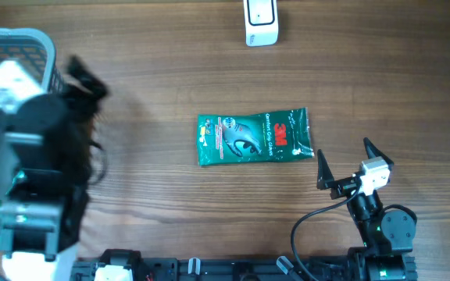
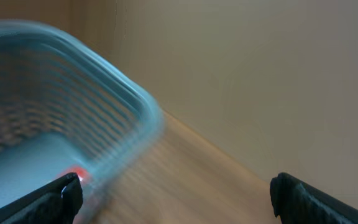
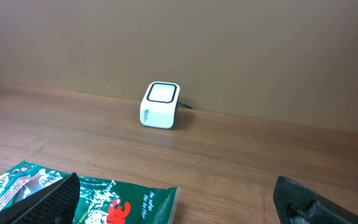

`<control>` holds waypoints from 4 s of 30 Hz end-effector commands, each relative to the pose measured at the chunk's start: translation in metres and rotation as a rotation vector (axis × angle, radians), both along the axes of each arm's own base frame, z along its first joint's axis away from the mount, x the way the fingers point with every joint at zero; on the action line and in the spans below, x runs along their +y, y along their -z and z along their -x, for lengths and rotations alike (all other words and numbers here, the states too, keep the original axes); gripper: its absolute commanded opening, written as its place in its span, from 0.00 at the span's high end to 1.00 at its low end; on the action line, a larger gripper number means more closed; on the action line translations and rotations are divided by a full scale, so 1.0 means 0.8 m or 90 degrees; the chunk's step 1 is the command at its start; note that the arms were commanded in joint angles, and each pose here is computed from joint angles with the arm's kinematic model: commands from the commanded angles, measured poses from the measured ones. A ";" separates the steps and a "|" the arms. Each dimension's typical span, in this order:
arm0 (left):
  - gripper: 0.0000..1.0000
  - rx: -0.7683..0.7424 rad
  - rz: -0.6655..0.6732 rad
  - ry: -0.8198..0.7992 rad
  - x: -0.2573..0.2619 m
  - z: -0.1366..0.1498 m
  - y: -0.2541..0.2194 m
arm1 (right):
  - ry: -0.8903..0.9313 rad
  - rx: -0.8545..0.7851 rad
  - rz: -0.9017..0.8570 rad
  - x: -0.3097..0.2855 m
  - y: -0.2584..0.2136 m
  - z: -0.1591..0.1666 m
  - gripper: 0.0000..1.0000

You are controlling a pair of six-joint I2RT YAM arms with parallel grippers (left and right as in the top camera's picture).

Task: Scan the item barcode
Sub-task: 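Move the left gripper back into the basket toward the red sauce bottle, then grasp the red sauce bottle by its green cap with the left gripper, then carry the sauce bottle out and set it beside the glove pack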

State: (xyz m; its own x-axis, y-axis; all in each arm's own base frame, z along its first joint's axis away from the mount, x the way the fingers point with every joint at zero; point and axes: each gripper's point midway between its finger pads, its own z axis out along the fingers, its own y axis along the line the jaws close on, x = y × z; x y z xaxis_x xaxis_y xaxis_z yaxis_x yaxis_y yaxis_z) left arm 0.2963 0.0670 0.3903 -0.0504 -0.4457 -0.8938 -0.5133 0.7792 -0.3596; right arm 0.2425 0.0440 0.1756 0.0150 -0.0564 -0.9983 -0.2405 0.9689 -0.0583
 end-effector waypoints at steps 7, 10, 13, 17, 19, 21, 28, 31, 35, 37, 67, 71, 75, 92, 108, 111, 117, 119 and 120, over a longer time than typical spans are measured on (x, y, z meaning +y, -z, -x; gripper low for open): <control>0.00 0.052 0.371 -0.199 0.171 0.008 0.091 | -0.013 -0.009 0.008 0.005 -0.003 0.002 0.00; 0.00 0.046 0.527 -0.320 0.205 0.005 0.147 | -0.013 -0.009 0.008 0.005 -0.003 0.002 0.00; 0.00 0.022 0.667 -0.417 0.216 -0.009 0.192 | -0.013 -0.009 0.008 0.005 -0.003 0.002 0.00; 0.00 0.050 0.796 -0.483 0.207 -0.032 0.250 | -0.013 -0.009 0.008 0.005 -0.003 0.002 0.00; 0.00 0.070 0.824 -0.511 0.201 -0.038 0.272 | -0.013 -0.009 0.008 0.005 -0.003 0.002 0.00; 0.00 0.089 0.864 -0.568 0.194 -0.040 0.299 | -0.013 -0.009 0.008 0.005 -0.003 0.002 0.00; 0.00 0.137 0.898 -0.721 0.193 -0.040 0.384 | -0.013 -0.009 0.008 0.005 -0.003 0.002 0.00; 0.00 0.169 0.905 -0.757 0.192 -0.037 0.416 | -0.013 -0.009 0.008 0.005 -0.003 0.002 0.00; 0.00 0.194 0.880 -0.789 0.200 -0.033 0.450 | -0.013 -0.009 0.008 0.005 -0.003 0.002 0.00; 0.03 0.202 0.877 -0.787 0.200 -0.032 0.454 | -0.013 -0.009 0.008 0.005 -0.003 0.002 0.00; 0.55 -0.181 0.749 0.022 0.201 -0.058 0.046 | -0.013 -0.009 0.008 0.005 -0.003 0.002 0.00; 0.56 -0.160 0.686 0.105 0.145 -0.053 0.014 | -0.013 -0.009 0.008 0.005 -0.003 0.002 0.00; 0.56 -0.146 0.697 0.047 0.143 -0.045 0.026 | -0.013 -0.009 0.008 0.005 -0.003 0.002 0.00; 0.55 0.184 0.368 0.536 -0.168 -0.089 0.087 | -0.013 -0.009 0.008 0.005 -0.003 0.002 0.00; 0.51 0.472 0.179 0.701 -0.484 -0.084 0.337 | -0.013 -0.009 0.008 0.005 -0.003 0.002 0.00; 0.51 0.483 0.197 0.726 -0.520 -0.079 0.372 | -0.013 -0.009 0.008 0.005 -0.003 0.002 0.01; 0.48 0.511 0.262 0.743 -0.554 -0.068 0.409 | -0.013 -0.009 0.008 0.005 -0.003 0.002 0.00; 0.47 0.520 0.261 0.743 -0.554 -0.064 0.412 | -0.013 -0.009 0.008 0.005 -0.003 0.002 0.00; 0.45 0.523 0.259 0.744 -0.555 -0.062 0.413 | -0.013 -0.009 0.008 0.005 -0.003 0.002 0.00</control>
